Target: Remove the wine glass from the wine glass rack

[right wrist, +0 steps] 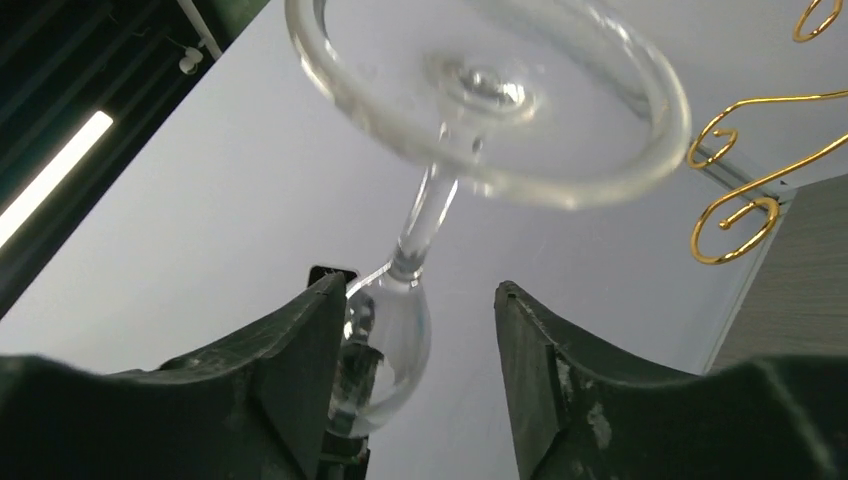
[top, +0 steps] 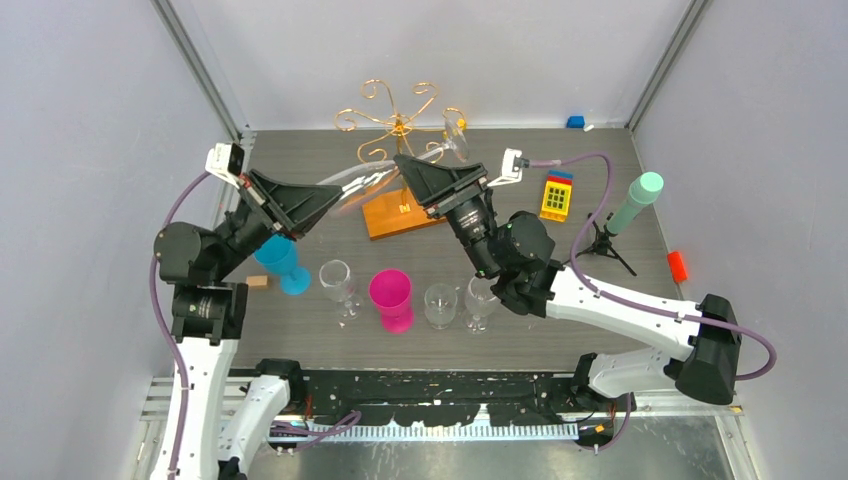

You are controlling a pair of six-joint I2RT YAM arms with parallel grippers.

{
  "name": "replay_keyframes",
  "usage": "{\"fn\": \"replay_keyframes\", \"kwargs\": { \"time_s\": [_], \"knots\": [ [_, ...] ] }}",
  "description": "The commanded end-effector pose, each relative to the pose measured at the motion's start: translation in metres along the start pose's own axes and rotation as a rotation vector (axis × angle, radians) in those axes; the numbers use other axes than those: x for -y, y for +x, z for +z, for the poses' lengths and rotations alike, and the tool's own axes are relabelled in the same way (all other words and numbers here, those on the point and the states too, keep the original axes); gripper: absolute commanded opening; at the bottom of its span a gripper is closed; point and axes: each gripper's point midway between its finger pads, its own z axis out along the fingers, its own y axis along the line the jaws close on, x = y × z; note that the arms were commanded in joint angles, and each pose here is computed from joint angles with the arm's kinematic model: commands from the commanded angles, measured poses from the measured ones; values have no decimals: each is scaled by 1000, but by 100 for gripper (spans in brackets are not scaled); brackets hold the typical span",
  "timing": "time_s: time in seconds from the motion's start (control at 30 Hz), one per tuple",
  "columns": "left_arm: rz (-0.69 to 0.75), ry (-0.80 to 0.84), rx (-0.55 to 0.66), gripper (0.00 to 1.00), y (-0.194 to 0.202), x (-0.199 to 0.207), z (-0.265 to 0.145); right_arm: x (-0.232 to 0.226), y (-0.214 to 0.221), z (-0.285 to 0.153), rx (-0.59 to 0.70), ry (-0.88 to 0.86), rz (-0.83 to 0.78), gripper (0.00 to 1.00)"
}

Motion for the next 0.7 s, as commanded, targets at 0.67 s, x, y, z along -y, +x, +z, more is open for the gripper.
{"fn": "replay_keyframes", "kwargs": {
  "time_s": [0.67],
  "knots": [
    [880,-841,617,0,-178,-20,-53,-30,-19,-46,-175,-26,-228,85]
  ]
}}
